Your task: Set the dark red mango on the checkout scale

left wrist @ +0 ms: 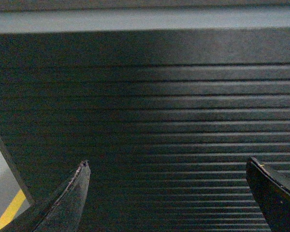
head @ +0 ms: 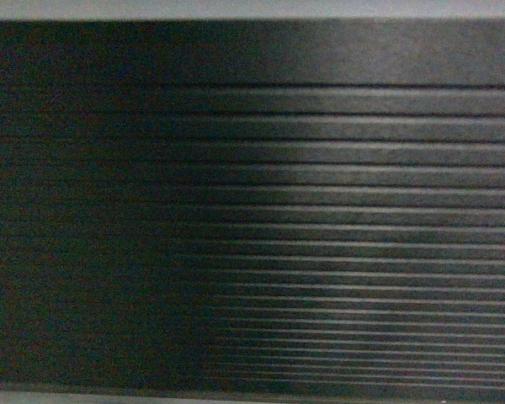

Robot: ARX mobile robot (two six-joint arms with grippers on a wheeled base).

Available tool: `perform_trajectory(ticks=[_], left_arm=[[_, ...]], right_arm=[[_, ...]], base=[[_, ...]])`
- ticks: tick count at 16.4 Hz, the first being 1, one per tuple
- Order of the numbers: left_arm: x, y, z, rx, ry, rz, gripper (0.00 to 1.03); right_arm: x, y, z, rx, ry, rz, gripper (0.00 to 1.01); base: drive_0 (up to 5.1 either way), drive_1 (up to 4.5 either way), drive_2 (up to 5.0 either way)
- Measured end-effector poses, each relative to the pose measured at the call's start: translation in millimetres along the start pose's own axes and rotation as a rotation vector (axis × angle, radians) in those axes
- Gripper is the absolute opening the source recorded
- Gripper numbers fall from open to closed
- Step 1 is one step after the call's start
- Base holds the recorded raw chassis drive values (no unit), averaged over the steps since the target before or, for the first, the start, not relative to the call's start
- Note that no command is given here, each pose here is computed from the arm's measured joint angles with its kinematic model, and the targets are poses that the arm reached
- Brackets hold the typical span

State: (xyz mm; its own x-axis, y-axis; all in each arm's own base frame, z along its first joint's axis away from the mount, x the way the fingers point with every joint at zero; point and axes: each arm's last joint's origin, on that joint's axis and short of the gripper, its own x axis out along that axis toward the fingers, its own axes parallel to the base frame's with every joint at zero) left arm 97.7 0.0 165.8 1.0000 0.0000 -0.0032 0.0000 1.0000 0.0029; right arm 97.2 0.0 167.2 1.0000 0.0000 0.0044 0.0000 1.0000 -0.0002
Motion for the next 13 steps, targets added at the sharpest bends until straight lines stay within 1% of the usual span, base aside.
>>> perform_trajectory(ticks=[13], left_arm=[[0.0, 0.0, -0.3, 0.0, 0.003, 0.0, 0.98]], right_arm=[[0.0, 0.0, -0.1, 0.0, 0.002, 0.0, 0.98]], base=[[0.0, 0.0, 0.0]])
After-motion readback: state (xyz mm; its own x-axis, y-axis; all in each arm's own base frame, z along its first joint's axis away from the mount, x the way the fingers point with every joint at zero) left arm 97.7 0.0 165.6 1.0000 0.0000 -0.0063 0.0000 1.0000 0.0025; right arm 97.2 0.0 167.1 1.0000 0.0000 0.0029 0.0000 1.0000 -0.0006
